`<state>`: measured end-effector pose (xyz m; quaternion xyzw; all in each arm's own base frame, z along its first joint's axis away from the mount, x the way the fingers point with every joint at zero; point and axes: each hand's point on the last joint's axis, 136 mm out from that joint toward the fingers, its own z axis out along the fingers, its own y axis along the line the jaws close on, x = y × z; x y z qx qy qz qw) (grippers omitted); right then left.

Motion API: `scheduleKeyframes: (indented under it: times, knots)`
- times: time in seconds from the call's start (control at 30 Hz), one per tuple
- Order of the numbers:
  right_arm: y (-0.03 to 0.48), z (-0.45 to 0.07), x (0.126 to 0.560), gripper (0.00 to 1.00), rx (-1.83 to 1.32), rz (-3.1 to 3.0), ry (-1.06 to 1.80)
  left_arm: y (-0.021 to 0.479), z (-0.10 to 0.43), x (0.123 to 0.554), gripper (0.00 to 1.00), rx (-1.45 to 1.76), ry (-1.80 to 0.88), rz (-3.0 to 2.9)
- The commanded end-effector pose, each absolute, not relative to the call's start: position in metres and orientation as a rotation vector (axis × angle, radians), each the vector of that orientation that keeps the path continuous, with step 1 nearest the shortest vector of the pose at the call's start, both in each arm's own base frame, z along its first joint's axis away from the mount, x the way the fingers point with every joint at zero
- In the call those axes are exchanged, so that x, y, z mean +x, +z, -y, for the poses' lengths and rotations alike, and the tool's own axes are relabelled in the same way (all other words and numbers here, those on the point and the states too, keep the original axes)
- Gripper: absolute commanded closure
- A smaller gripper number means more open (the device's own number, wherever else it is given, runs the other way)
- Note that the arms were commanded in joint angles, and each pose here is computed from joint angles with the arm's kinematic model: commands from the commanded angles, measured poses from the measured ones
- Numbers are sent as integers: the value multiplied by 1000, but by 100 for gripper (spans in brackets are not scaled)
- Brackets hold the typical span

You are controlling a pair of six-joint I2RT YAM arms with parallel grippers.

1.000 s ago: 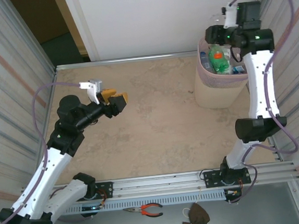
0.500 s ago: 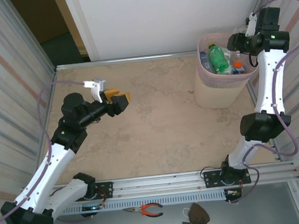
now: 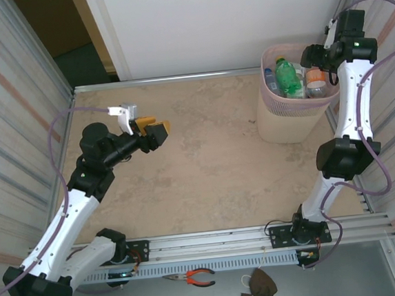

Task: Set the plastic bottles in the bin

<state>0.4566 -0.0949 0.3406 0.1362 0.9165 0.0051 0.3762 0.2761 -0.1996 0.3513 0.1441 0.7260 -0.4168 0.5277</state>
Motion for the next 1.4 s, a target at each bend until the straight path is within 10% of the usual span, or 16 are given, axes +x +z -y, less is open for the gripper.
scheduleKeyframes:
  times: [0.0, 0.4, 0.8, 1.37]
  knots:
    - [369, 94, 449, 31, 320, -2275, -26, 357, 198, 273, 24, 348, -1012, -1698]
    - [387, 56, 418, 38, 258, -2217, 13, 333, 183, 278, 23, 358, -845, -1790]
    - [369, 30, 331, 14, 232, -2086, 53, 256, 116, 296, 1, 222, -342, -2030]
    - [186, 43, 304, 1, 273, -2044, -59, 167, 27, 305, 1, 19, 122, -2093]
